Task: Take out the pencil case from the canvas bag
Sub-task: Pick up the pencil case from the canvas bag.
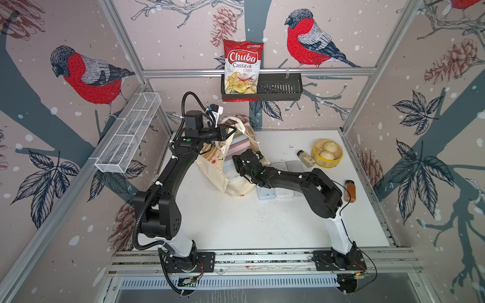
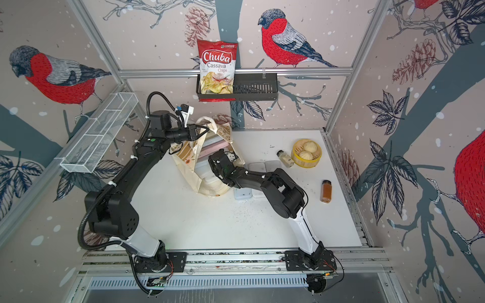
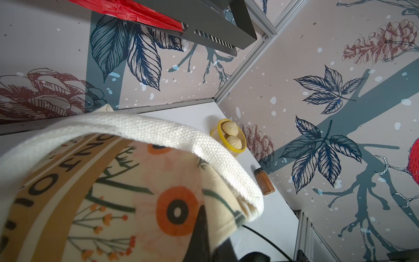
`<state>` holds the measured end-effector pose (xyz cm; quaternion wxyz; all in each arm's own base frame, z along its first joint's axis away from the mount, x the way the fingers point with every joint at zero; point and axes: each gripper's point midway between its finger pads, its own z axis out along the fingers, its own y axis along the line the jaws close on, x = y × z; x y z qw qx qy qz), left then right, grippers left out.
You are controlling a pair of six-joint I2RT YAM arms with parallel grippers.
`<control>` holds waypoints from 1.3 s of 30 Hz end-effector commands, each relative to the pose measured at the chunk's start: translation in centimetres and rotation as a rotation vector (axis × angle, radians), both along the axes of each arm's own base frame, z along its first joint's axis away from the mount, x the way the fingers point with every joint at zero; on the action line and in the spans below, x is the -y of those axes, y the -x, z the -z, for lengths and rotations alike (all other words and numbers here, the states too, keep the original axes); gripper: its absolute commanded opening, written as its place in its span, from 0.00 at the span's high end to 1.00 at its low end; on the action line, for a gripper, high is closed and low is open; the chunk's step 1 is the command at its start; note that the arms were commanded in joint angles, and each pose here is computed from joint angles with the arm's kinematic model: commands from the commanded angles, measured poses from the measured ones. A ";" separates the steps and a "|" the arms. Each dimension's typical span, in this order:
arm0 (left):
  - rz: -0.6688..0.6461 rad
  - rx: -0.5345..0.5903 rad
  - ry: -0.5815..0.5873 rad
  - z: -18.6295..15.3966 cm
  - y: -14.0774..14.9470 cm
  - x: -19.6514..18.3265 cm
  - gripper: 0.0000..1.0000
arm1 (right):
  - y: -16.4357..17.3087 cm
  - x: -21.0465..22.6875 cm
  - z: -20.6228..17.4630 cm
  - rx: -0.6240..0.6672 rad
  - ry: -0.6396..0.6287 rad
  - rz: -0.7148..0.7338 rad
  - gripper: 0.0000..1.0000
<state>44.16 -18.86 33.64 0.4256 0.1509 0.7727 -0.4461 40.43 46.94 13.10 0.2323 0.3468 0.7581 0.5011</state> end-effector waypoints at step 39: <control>-0.035 0.090 0.063 -3.9 0.1 -1.8 1.00 | 2.9 2.3 -6.7 0.216 0.316 -0.145 0.78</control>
